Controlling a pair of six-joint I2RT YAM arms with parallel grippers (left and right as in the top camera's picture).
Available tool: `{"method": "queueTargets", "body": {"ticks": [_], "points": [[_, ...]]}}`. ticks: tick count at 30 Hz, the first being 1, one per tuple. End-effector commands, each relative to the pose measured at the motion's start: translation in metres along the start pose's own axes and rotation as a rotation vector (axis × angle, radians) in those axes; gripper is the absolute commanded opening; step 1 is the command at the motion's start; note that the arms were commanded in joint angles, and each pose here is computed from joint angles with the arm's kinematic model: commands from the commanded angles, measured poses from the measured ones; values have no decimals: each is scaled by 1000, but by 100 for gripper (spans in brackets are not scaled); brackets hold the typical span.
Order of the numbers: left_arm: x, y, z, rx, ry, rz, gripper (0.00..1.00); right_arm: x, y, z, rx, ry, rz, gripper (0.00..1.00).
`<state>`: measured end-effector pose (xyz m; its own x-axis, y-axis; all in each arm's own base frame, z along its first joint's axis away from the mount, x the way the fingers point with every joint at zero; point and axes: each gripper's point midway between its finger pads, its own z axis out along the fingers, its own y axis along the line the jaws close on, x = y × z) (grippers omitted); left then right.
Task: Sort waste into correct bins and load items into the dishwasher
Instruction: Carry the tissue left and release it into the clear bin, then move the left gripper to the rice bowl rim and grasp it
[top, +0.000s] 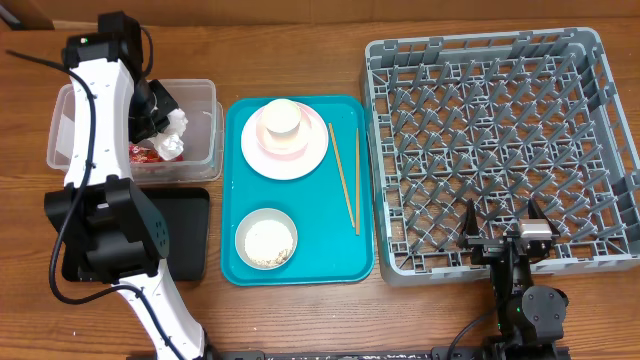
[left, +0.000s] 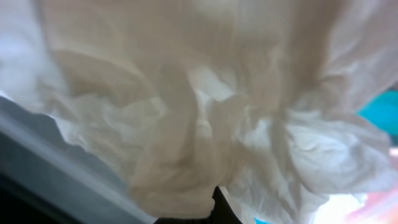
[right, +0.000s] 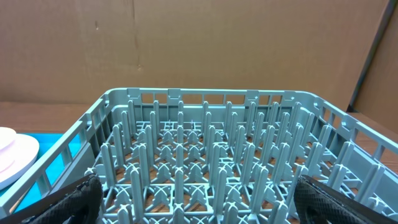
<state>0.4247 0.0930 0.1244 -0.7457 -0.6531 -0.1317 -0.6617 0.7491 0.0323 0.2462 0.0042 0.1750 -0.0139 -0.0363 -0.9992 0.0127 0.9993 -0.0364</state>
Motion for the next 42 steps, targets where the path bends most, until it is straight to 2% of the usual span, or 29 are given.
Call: {"method": "queueTargets", "body": {"ticks": [1,3,4,6,7,11,15,20,25,29,35,42], "points": [[-2,4,14,-14,-15,17,5,3,0,0,1,1,0,100],[-6,1,19,-5,-31,16,9,3,0,0,1,1,-1,100],[-7,0,19,0,-38,15,15,3,0,0,1,1,0,100],[-11,-2,19,8,-53,13,37,3,0,0,1,1,0,100],[-12,-3,19,12,-58,12,42,3,0,0,1,1,0,100],[-11,-5,13,24,-51,44,50,3,0,0,1,1,-1,100],[-9,-6,-9,30,-43,60,53,3,0,0,1,1,0,100],[13,-27,-54,139,-19,176,52,3,0,0,1,1,0,100],[55,-42,-101,218,-15,303,52,3,0,0,1,1,-1,100],[101,-52,-126,215,17,412,53,3,0,0,1,1,0,100],[166,-79,-128,173,82,628,55,3,0,0,1,1,0,100],[237,-95,-108,95,175,822,55,3,0,0,1,1,0,100]]}}
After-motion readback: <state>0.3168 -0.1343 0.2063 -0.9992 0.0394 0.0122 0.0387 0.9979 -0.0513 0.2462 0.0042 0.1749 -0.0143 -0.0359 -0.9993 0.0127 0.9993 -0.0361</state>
